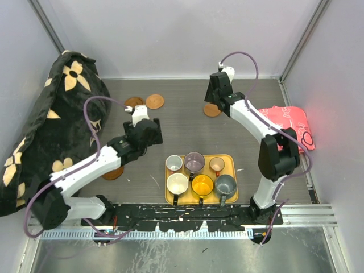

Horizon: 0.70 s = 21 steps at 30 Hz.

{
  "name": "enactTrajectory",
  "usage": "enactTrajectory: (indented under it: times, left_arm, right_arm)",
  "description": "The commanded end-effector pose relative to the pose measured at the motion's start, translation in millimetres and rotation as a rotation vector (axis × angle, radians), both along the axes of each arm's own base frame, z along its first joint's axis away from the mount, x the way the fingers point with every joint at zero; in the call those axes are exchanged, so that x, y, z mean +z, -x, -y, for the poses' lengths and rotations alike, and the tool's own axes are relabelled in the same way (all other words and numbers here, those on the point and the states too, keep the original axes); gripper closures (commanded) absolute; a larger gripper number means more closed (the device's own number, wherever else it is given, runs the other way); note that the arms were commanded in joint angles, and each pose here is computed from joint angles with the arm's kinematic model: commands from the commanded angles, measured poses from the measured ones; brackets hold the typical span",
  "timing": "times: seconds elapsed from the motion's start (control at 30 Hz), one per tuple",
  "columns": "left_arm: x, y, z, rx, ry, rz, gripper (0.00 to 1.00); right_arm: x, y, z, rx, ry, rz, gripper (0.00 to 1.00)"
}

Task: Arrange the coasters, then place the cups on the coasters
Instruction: Move the coaster to the center of the board.

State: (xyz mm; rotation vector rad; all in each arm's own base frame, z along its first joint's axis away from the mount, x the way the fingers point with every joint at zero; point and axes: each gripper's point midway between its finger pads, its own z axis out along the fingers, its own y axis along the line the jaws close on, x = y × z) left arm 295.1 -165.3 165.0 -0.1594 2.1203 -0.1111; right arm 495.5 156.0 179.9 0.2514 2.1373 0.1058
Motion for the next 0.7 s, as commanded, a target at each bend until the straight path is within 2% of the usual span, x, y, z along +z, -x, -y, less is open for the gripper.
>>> enactTrajectory:
  times: [0.0,0.27,0.4,0.47,0.57,0.67]
  left_arm:
    - [30.1,-47.4,14.5,0.052,0.009,0.081,0.10]
    - [9.6,-128.3,37.6,0.089,-0.026,0.014,0.09]
    - [-15.7,-167.2,40.8,0.113,-0.054,-0.048,0.10]
    - [-27.4,-184.0,40.2,0.119,-0.047,-0.074,0.14]
    - [-44.5,-204.4,35.2,0.130,-0.026,-0.108,0.28]
    - [-56.9,-220.6,24.6,0.158,-0.026,-0.129,0.29]
  right_arm:
    - [18.6,25.7,15.2,-0.018,0.008,0.045,0.51]
    - [22.6,69.0,35.8,-0.033,0.001,0.071,0.50]
    - [22.5,83.1,38.8,-0.024,-0.012,0.070,0.50]
    - [21.3,88.5,40.0,-0.023,-0.017,0.067,0.50]
    - [19.1,94.2,42.7,-0.021,-0.011,0.065,0.50]
    - [16.1,96.4,45.0,-0.020,0.004,0.059,0.50]
